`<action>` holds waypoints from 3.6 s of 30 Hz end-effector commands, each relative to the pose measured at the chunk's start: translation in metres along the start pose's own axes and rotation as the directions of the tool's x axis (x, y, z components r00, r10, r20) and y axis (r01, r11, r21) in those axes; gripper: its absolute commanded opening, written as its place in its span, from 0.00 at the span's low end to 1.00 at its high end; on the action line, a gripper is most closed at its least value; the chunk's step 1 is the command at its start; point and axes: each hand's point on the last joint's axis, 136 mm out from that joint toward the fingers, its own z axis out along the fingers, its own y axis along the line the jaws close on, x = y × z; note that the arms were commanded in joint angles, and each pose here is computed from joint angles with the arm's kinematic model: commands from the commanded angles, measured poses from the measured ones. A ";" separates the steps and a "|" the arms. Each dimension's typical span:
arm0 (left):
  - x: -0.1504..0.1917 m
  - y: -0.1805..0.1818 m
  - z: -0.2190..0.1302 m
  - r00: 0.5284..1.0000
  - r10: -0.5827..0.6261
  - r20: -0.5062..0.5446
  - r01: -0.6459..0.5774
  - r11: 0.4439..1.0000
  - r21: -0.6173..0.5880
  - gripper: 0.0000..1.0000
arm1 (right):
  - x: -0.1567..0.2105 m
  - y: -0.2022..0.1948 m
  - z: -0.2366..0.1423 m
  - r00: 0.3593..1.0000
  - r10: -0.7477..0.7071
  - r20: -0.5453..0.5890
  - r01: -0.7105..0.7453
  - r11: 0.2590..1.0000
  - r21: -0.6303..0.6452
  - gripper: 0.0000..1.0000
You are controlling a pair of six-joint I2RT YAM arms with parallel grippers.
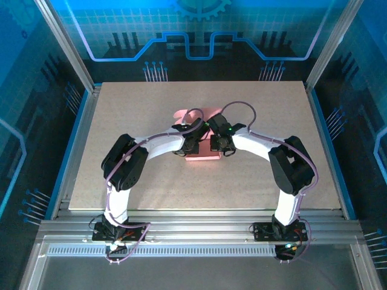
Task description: Fold the paper box
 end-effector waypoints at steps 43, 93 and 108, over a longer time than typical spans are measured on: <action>-0.008 0.023 -0.031 0.992 -0.124 -0.016 0.125 0.987 0.104 0.59 | -0.002 0.005 0.004 0.994 0.100 0.039 -0.101 0.995 0.005 0.00; 0.017 -0.016 0.003 0.975 -0.152 -0.160 0.203 0.901 0.384 0.11 | 0.001 0.009 0.007 0.994 0.108 0.014 -0.108 0.994 -0.023 0.00; 0.017 -0.016 -0.002 0.982 -0.095 -0.165 0.132 0.965 0.228 0.08 | 0.001 0.019 0.006 0.996 0.089 0.020 -0.089 0.996 -0.026 0.00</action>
